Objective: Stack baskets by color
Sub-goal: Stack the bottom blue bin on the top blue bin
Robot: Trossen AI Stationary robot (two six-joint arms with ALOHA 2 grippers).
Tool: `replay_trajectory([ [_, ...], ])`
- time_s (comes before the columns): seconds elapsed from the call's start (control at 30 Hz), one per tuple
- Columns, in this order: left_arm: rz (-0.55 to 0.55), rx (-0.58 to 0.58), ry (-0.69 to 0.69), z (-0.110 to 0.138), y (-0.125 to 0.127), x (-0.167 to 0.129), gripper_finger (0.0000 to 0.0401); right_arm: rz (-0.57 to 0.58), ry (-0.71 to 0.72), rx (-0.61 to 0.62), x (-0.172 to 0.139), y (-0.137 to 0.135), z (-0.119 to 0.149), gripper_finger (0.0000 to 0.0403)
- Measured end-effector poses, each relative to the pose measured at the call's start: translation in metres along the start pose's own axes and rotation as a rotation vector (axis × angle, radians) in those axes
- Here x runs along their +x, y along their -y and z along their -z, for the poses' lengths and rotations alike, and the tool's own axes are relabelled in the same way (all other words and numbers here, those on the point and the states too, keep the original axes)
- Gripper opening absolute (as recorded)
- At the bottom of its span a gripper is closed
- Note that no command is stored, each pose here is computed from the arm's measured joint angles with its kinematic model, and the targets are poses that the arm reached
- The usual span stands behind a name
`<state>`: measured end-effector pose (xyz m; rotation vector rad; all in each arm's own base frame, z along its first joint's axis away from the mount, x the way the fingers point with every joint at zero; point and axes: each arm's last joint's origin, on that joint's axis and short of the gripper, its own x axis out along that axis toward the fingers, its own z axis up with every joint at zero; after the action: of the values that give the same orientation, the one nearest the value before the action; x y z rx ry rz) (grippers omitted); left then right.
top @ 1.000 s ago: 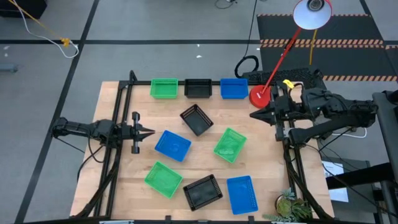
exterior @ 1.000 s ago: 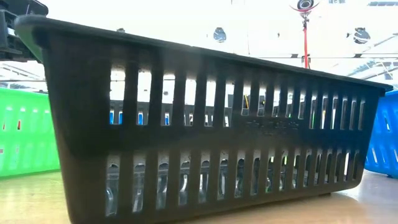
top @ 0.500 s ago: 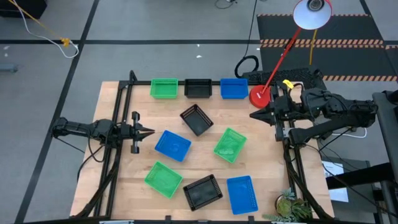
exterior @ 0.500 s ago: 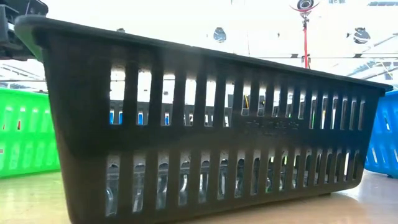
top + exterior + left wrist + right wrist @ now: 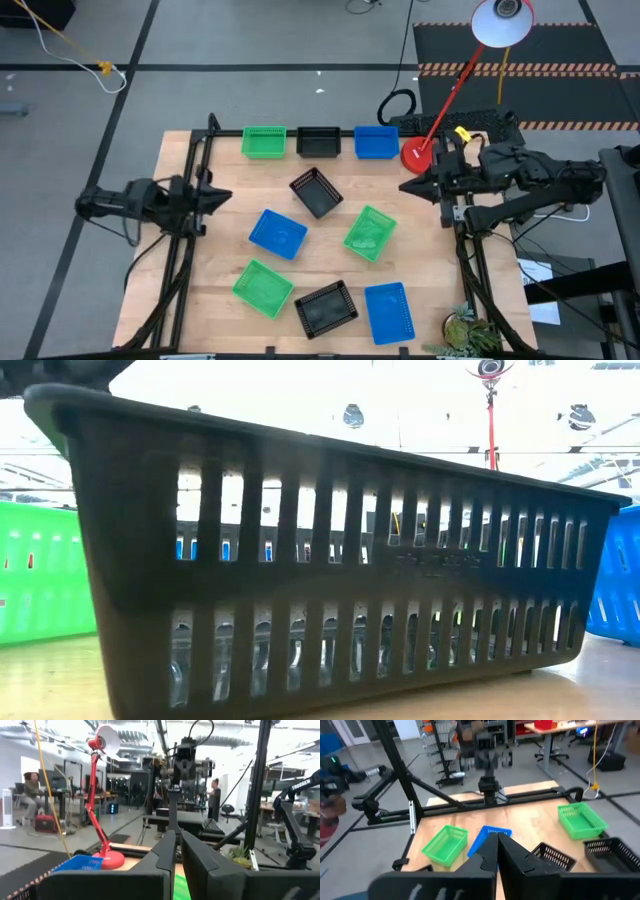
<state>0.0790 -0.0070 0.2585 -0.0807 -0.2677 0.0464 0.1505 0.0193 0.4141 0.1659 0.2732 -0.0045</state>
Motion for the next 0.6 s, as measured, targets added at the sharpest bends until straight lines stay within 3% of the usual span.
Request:
replay_trajectory([
  [0.2,0.034,0.014,-0.099,-0.068,0.010,0.024,0.0030,-0.043,-0.064,0.023,0.022,-0.010,0.015,0.0000],
  [0.37,0.163,0.040,-0.198,-0.116,0.027,0.057,0.0030,-0.102,-0.097,0.019,0.039,-0.025,0.031,0.0000],
  [0.5,0.223,0.021,-0.289,-0.134,0.043,0.086,0.0030,-0.085,-0.095,0.008,0.047,-0.035,0.044,0.0000],
  [0.6,0.261,0.024,-0.370,-0.128,0.057,0.108,0.0030,-0.071,-0.112,0.014,0.051,-0.041,0.055,0.0000],
])
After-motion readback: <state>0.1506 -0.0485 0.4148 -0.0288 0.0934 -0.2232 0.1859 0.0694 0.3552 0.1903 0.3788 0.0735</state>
